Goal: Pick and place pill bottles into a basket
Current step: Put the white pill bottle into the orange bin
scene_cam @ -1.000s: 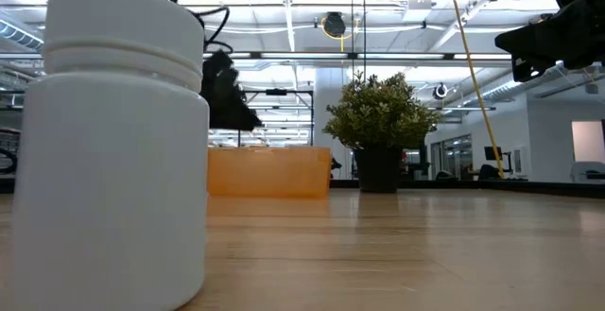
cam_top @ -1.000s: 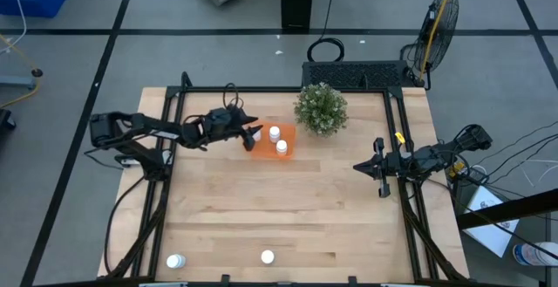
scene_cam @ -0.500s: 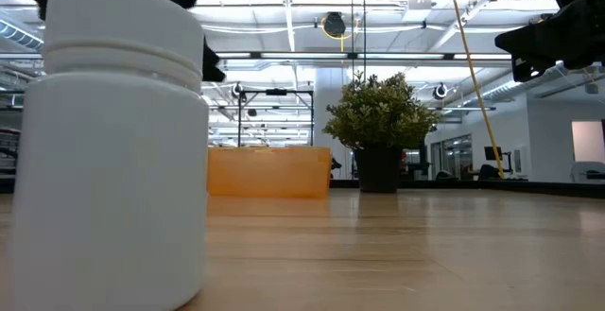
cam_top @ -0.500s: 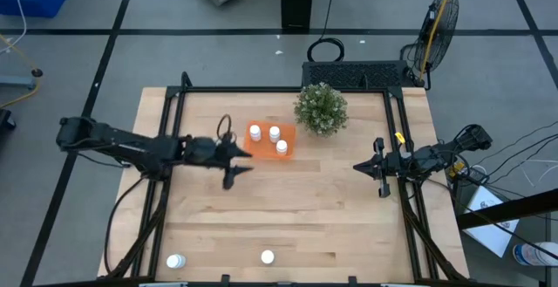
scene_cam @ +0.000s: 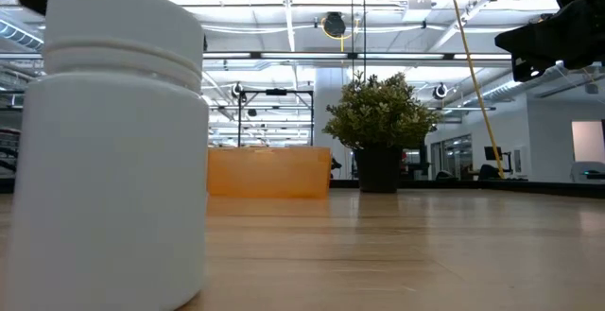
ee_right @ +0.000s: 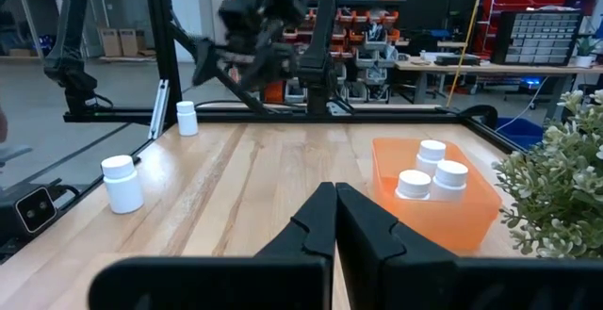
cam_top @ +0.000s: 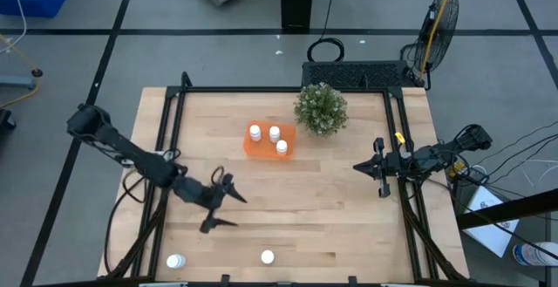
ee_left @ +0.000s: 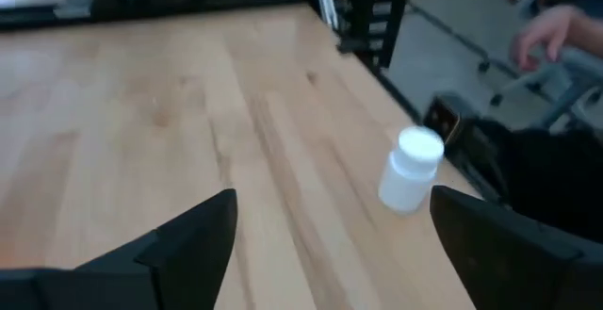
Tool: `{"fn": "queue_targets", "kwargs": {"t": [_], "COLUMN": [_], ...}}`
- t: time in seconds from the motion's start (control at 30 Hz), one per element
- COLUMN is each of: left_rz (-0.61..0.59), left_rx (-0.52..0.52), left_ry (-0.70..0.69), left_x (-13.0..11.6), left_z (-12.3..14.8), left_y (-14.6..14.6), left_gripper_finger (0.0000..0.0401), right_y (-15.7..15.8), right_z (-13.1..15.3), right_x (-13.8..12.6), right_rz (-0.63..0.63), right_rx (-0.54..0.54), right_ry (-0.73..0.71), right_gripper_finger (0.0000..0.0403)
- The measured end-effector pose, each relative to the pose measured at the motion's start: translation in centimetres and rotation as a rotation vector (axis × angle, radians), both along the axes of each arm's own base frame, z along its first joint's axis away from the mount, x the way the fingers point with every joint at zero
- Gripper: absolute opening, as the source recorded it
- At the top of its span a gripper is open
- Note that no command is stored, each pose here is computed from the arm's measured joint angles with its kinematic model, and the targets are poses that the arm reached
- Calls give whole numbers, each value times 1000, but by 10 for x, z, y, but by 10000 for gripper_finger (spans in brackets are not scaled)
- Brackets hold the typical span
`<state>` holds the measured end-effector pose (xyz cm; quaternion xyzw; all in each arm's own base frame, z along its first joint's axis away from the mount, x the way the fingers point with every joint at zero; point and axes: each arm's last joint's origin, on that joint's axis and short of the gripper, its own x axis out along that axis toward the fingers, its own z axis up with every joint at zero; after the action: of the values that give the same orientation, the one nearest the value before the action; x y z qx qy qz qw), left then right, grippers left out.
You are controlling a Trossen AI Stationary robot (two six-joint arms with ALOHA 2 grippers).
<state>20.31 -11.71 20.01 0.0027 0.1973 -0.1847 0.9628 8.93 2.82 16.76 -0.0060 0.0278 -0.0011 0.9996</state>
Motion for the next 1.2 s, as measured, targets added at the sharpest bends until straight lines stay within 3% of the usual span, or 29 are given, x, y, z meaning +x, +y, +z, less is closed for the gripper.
{"fn": "queue_targets", "kwargs": {"t": [0.53,0.87,1.2], "left_rz": [-90,-117,-151], "left_rx": [-24,12,11], "left_ry": [-20,37,67], "left_x": [18,50,61], "left_z": [-52,-58,-63], "left_y": [-47,-73,-86], "left_gripper_finger": [363,363,363], "right_y": [0,0,0], "right_z": [0,2,7], "right_x": [0,0,1], "right_rz": [0,0,0], "right_rx": [1,13,38], "right_ry": [-1,-26,-82], "right_gripper_finger": [0,0,0]}}
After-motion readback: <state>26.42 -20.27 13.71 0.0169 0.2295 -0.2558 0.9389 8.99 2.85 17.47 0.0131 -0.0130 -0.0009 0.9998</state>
